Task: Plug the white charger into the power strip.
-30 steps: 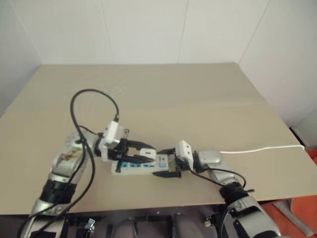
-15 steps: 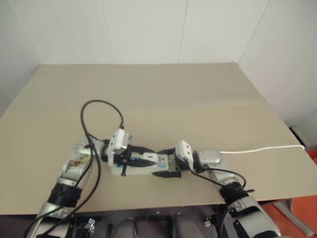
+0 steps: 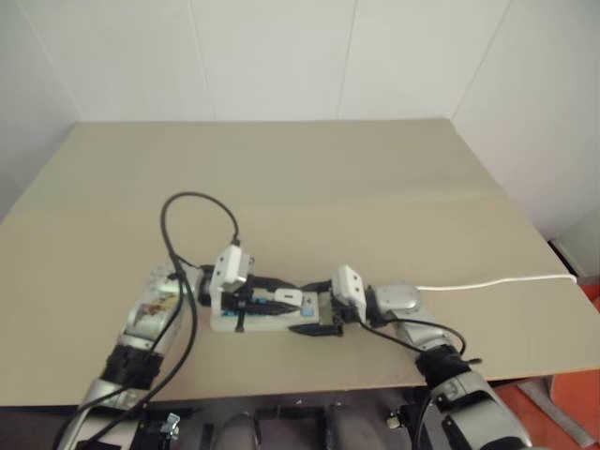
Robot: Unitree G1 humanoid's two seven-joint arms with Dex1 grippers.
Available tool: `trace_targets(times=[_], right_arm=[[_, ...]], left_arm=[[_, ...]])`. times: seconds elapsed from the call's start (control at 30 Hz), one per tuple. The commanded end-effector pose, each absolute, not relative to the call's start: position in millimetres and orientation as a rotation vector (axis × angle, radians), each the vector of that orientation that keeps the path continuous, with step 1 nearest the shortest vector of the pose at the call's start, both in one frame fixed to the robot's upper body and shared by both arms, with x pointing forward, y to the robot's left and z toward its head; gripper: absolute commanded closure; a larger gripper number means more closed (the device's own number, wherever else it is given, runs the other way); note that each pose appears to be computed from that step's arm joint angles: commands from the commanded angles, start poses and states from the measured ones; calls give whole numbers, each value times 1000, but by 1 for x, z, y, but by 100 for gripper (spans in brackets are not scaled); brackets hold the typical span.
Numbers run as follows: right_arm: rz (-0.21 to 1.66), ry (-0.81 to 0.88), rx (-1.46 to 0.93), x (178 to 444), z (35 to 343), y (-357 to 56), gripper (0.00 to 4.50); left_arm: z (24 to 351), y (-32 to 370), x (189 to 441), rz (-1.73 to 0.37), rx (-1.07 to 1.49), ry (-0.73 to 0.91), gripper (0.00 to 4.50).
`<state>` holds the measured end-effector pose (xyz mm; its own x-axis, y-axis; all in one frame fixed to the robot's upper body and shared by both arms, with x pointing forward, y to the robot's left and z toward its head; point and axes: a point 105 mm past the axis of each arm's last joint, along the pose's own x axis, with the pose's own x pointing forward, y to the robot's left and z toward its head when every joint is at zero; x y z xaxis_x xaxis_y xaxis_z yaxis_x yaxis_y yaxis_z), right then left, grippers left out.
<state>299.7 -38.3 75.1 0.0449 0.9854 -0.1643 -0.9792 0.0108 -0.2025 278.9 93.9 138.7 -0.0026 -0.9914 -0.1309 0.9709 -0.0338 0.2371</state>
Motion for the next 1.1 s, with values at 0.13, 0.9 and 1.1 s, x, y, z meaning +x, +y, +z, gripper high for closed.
trace_targets(times=[0.13,0.9,1.1], right_arm=[[1544,64,-301,295,57,-40,106],[1545,65,-302,295,56,-40,106],[1544,63,-302,296,56,-40,106]], left_arm=[[142,96,284,-1566,313,-102,347],[137,106,276,-1573,321,-59,347],[125,108,273,-1578,358,-33,347]])
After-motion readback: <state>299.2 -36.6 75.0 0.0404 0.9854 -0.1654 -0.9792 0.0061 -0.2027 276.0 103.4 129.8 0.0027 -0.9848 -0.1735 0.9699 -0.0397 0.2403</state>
